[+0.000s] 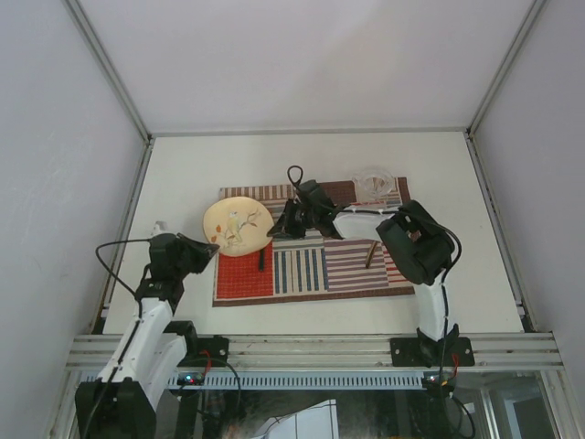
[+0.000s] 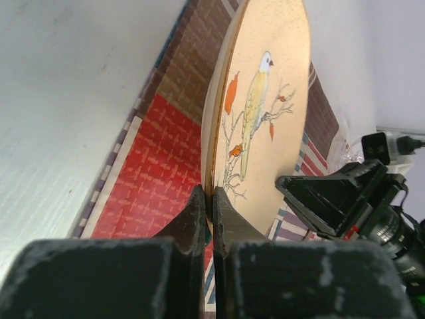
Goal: Set the dinner table for one person
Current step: Place the plate on the napkin.
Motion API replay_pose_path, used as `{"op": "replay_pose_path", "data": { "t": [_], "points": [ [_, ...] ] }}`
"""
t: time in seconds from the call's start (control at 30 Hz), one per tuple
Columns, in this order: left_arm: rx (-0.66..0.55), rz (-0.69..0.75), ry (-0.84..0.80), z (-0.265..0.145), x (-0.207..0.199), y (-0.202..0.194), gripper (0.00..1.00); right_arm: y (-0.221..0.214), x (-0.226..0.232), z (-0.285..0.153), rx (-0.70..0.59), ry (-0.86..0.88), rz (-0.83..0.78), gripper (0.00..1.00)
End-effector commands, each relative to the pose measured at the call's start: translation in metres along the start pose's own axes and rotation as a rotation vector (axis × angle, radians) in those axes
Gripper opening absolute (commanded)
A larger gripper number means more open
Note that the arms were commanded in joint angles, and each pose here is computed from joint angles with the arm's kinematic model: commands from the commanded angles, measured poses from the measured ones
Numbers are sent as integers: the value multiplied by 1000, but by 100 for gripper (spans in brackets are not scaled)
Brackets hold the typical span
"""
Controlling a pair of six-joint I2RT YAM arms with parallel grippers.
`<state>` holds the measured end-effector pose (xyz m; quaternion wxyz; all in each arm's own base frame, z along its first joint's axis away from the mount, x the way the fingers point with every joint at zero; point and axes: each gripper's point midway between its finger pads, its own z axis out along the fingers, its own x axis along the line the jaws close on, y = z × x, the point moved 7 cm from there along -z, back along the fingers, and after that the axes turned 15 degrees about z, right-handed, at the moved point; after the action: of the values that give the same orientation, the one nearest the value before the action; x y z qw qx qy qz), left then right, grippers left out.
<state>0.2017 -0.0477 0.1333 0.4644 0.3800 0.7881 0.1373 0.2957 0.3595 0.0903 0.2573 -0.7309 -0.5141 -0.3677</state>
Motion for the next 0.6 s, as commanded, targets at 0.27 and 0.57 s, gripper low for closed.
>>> {"op": "replay_pose_path", "data": {
  "t": [0.27, 0.57],
  "points": [
    [44, 157, -306, 20, -54, 15, 0, 6, 6, -60, -138, -14, -140, 0],
    [141, 203, -375, 49, -79, -1, 0, 6, -14, -80, -181, -44, -119, 0]
  ]
}}
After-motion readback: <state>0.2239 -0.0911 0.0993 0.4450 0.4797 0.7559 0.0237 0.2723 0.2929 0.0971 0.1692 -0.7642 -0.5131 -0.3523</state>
